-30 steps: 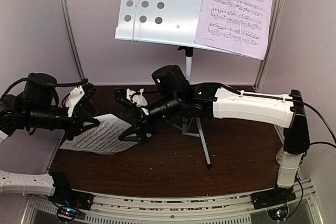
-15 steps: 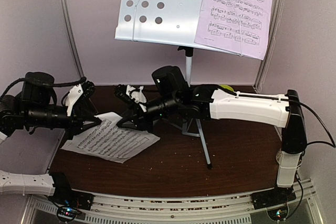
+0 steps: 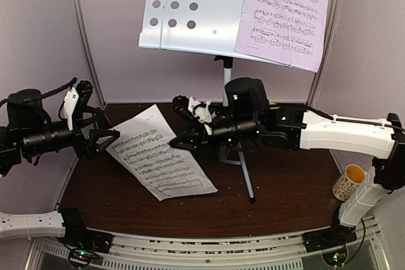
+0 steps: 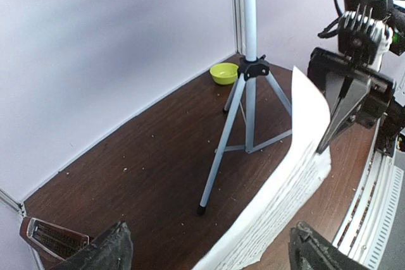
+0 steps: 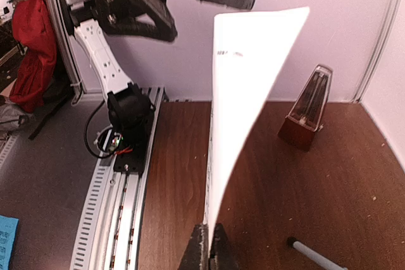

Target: Set up the instrument practice props

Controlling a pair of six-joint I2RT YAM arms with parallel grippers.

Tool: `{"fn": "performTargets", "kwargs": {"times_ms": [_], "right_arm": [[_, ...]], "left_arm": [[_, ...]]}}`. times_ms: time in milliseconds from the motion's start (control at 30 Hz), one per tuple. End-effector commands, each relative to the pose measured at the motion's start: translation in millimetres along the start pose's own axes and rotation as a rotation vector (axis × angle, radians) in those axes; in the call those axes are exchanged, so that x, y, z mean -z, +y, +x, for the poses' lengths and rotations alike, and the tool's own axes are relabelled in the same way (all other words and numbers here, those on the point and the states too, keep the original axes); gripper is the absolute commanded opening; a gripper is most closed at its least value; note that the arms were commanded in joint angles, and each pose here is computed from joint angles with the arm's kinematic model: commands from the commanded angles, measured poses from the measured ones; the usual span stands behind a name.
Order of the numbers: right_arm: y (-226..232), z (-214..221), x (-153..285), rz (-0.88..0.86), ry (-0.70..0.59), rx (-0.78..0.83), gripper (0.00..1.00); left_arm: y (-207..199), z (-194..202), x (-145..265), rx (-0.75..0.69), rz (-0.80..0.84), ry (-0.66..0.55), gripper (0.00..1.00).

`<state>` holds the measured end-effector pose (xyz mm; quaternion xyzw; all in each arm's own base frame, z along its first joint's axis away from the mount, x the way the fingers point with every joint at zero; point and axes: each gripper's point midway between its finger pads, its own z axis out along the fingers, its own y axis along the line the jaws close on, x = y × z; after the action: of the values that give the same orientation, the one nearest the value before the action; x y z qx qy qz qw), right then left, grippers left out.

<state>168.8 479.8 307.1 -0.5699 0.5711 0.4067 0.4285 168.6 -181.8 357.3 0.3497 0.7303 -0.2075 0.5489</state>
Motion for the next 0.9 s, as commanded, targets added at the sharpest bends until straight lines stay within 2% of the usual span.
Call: {"fn": "performTargets", "kwargs": {"times_ms": [0,133,267,400,533,667,867], "right_arm": [[-9.2,-58.2,53.4,0.134,-0.168,0.056,0.00],[-6.3,-89.2,96.2,0.211,-0.238,0.075,0.00],[-7.7,-123.6,151.3,0.336,-0.327,0.070,0.00],[-9.7,-156.3,213.2,0.477,-0.432,0.045,0.00],[-10.2,-180.7,270.9,0.604,-0.539,0.018,0.00],[-14.2,-195.8,314.6,0.722,-0.611,-0.007,0.00],[-27.1,-208.5,363.5,0.913,-0.705,-0.042,0.00]], "left_arm": [[6.5,-30.8,2.8,0.030,-0.035,-0.163,0.88],[4.4,-54.0,6.4,0.019,-0.019,-0.242,0.87],[2.8,-89.4,13.8,-0.022,-0.004,-0.321,0.82],[-5.8,-134.6,30.1,-0.057,0.052,-0.433,0.75],[4.5,-181.0,46.6,-0.050,0.003,-0.545,0.75],[25.7,-221.4,45.4,-0.020,-0.105,-0.575,0.75],[48.7,-266.6,16.7,-0.001,-0.224,-0.527,0.72]]}}
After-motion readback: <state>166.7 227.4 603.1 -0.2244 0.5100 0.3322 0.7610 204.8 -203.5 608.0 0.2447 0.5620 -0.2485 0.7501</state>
